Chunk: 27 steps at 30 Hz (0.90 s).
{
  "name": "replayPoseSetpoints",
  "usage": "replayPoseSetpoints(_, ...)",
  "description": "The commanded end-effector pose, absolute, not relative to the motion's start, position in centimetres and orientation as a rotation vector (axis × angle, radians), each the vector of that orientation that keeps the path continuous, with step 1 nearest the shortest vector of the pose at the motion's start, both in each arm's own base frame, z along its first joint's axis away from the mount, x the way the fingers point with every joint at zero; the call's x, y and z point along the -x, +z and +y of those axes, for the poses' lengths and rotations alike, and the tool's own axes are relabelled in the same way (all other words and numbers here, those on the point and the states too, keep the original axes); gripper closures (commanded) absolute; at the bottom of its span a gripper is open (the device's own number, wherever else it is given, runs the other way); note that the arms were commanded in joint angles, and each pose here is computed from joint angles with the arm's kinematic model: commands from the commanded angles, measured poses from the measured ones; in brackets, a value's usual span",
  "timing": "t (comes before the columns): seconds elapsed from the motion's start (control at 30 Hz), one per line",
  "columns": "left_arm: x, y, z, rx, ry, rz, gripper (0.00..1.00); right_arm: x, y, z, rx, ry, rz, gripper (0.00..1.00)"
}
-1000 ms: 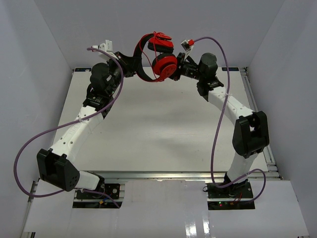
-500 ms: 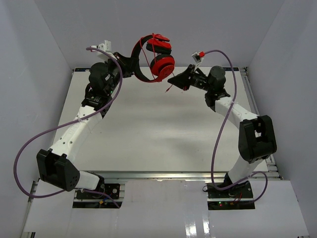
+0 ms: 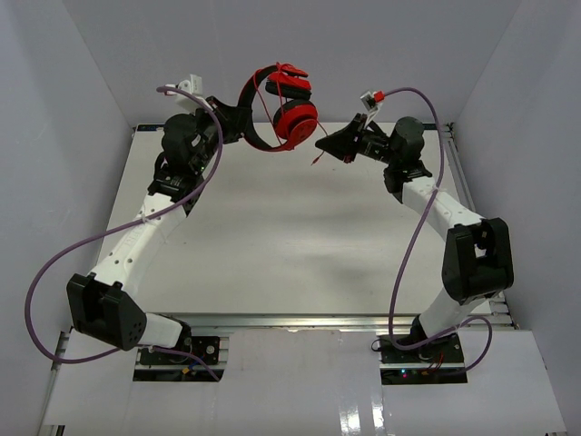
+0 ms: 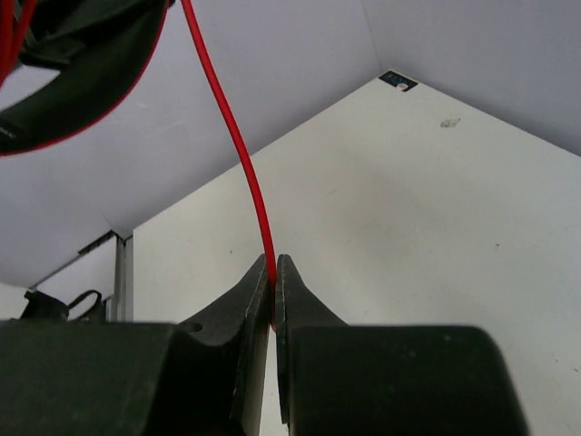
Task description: Wrap the headphones
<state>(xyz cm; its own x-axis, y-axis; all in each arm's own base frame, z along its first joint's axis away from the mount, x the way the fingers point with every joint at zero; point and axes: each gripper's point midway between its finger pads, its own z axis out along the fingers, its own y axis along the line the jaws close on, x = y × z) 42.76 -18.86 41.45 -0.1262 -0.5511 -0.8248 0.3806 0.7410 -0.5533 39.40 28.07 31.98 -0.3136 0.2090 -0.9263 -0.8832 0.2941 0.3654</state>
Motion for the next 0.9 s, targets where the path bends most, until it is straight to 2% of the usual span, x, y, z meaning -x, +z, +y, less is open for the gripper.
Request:
replayPoseSetpoints(0.0, -42.9, 47.0, -16.9, 0.244, -0.801, 1.351, 1.00, -37.7, 31.8, 30.7, 0.836, 1.169, 1.478, 0.92)
replayPoseSetpoints(0.2, -45.7, 43.7, -16.1, 0.286, -0.702, 1.418, 1.00, -36.9, 30.8, 32.6, 0.959, 0.990, 1.535, 0.92)
replayPoseSetpoints(0.57, -48.7, 31.5, -14.5, 0.273, -0.428, 1.649, 1.00, -37.7, 25.8, 32.4, 1.234, 0.304, 1.661, 0.92)
replayPoseSetpoints(0.63, -48.8, 29.0, -14.4, 0.282, -0.409, 1.691, 1.00, -37.4, 24.4, 32.3, 1.258, 0.282, 1.685, 0.92)
replayPoseSetpoints(0.87, -49.1, 25.8, -15.0, 0.300, -0.421, 1.762, 1.00, -37.2, 22.3, 32.7, 1.300, 0.216, 1.683, 0.92)
